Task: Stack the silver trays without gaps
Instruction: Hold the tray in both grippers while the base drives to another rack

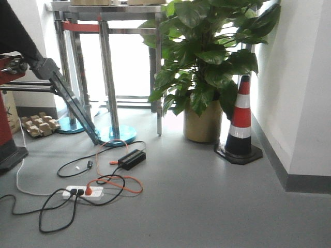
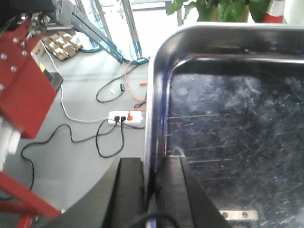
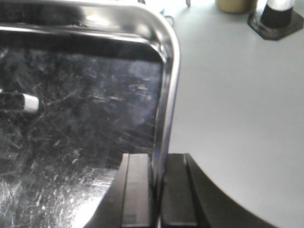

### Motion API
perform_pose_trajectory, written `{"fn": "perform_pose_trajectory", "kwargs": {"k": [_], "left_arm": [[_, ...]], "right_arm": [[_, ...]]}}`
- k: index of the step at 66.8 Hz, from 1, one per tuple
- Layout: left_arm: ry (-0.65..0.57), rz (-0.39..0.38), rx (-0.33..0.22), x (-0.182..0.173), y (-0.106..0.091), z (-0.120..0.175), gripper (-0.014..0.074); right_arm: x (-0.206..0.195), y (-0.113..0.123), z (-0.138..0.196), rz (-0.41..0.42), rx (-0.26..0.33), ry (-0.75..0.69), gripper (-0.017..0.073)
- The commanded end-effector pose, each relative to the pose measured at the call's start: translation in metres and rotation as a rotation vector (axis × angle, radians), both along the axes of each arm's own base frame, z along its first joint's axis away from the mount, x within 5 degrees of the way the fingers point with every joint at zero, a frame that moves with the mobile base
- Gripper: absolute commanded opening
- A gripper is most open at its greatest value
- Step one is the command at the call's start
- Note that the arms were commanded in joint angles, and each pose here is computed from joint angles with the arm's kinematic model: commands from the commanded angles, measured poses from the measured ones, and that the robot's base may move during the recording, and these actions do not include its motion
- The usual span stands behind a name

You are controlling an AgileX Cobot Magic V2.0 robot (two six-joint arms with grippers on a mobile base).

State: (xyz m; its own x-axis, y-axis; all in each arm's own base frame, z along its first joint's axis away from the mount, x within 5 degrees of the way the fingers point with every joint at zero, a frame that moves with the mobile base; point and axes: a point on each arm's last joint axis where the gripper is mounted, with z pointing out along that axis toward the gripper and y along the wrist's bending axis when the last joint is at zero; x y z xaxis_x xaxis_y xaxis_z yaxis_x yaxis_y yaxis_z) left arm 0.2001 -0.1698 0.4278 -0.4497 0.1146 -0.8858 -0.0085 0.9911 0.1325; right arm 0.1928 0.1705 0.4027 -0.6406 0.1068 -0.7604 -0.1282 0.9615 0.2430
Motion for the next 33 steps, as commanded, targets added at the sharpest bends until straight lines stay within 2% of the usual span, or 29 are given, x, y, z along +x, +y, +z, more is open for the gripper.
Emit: {"fn": "perform_pose_trajectory", "kwargs": {"k": [1,33], "left_arm": [[-0.036,-0.124,-0.056,-0.0013,-0.0169,0.0027,-0.0016],[-0.038,-0.124,-0.055,-0.0013,-0.0168,0.0028,-0.0016]], "right_arm": [[-0.0015,0.0178,0.0159,0.132,0.159,-0.117,-0.0018],[-0.0014,0.0186,0.0167,0.138,0.167,-0.125,-0.0018]]}}
